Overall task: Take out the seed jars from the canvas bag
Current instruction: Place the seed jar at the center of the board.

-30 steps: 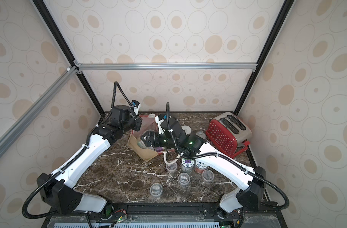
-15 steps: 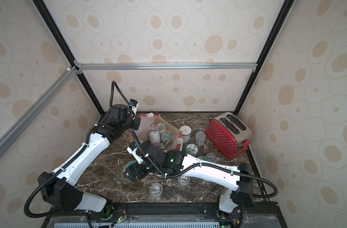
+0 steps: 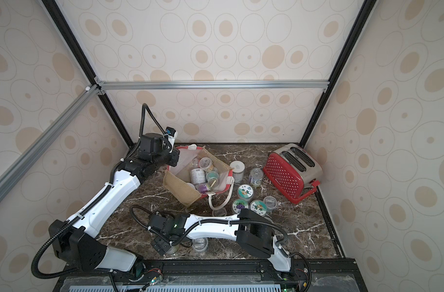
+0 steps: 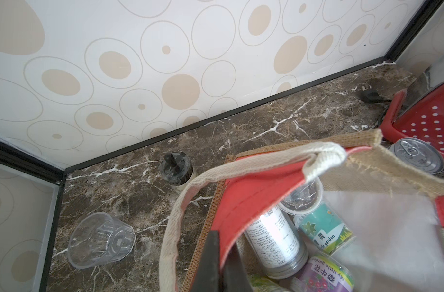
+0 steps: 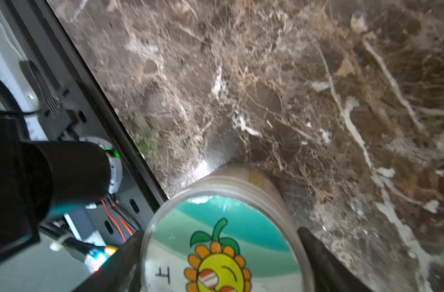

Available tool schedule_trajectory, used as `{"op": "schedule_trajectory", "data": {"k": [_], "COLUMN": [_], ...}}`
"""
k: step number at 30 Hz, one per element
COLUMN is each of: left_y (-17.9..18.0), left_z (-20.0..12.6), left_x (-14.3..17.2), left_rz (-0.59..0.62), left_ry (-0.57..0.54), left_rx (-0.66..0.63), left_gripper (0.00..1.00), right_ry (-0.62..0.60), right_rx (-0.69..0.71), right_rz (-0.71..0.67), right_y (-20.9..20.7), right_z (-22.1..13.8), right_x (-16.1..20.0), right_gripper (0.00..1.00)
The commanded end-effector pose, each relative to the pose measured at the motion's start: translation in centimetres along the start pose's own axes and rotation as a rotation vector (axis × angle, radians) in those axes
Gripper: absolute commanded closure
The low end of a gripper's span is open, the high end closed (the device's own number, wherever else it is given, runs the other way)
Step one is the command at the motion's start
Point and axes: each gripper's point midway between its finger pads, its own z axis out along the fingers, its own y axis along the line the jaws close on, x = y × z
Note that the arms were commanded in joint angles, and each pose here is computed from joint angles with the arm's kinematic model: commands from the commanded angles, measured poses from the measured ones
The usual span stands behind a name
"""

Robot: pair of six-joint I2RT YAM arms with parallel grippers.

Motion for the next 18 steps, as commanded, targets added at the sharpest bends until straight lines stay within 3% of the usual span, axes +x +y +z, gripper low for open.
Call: {"op": "schedule_trajectory", "data": {"k": [1,4,7,18], "left_y": [0.4,0.5,0.6,0.6], "left_z": [-1.2,-1.2,-1.2,-0.8], "left_x": [-2.7,-2.8,-3.1,-4.0], "left_rz": [0.015,0.016,0.023,0.015], "left_ry": [-0.095,-0.097,-0.102,-0.104], "left_rx": [-0.001,-0.001,-0.003,0.009], "left_gripper": [1.00,1.00,1.00,1.00], "right_ry": [0.040,0.055,0.026,-0.255], "right_rx": [0.024,0.014,-0.004,-0.031], "right_rz": [-0.012,-0.022,-0.034,-0.019], "right_y": [-0.1,0.1,0.5,-1.2], "right_z": [0.6,-0.1,-2.6,-16.3], "right_x": [0.7,0.8,0.0,-4.3], "right_gripper": [0.10,0.01,0.00,0.00]}}
